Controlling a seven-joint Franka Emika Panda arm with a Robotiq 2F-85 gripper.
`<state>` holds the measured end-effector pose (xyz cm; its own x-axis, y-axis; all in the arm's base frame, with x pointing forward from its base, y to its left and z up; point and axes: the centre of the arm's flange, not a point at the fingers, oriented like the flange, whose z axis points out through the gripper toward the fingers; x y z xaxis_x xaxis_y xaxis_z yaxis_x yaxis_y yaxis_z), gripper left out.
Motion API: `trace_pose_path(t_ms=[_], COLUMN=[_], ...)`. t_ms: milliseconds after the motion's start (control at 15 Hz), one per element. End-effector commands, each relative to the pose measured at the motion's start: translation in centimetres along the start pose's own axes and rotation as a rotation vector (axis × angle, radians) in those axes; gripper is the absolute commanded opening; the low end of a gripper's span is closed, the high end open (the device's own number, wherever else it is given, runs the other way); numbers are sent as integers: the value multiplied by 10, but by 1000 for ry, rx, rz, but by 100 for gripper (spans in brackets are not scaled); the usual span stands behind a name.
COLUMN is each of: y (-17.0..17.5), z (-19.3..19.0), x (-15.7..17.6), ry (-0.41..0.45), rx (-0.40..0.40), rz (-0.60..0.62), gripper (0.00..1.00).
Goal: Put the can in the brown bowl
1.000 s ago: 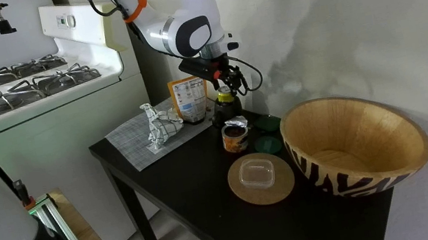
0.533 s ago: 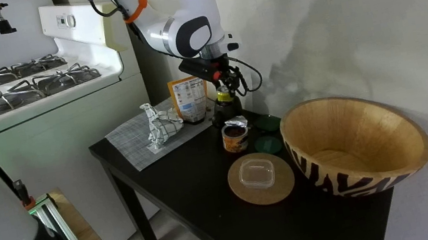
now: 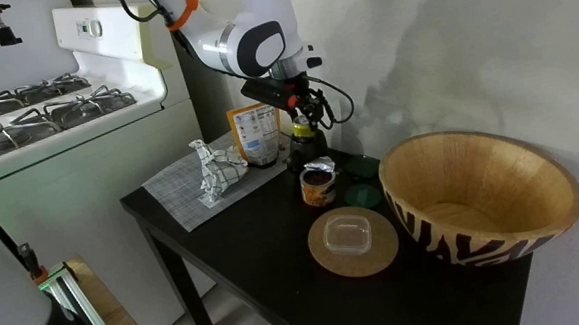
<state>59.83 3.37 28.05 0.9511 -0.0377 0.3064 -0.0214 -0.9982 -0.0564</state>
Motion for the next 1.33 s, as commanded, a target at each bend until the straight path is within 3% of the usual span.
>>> trace_pose_path(t_ms=[0,867,1267], y=[-4,13,81], z=[-30,-150,-201], x=[-6,-13,-31], ry=[22,73,96], rx=[-9,2,-59], rz=[13,31,150], gripper=[38,38,38])
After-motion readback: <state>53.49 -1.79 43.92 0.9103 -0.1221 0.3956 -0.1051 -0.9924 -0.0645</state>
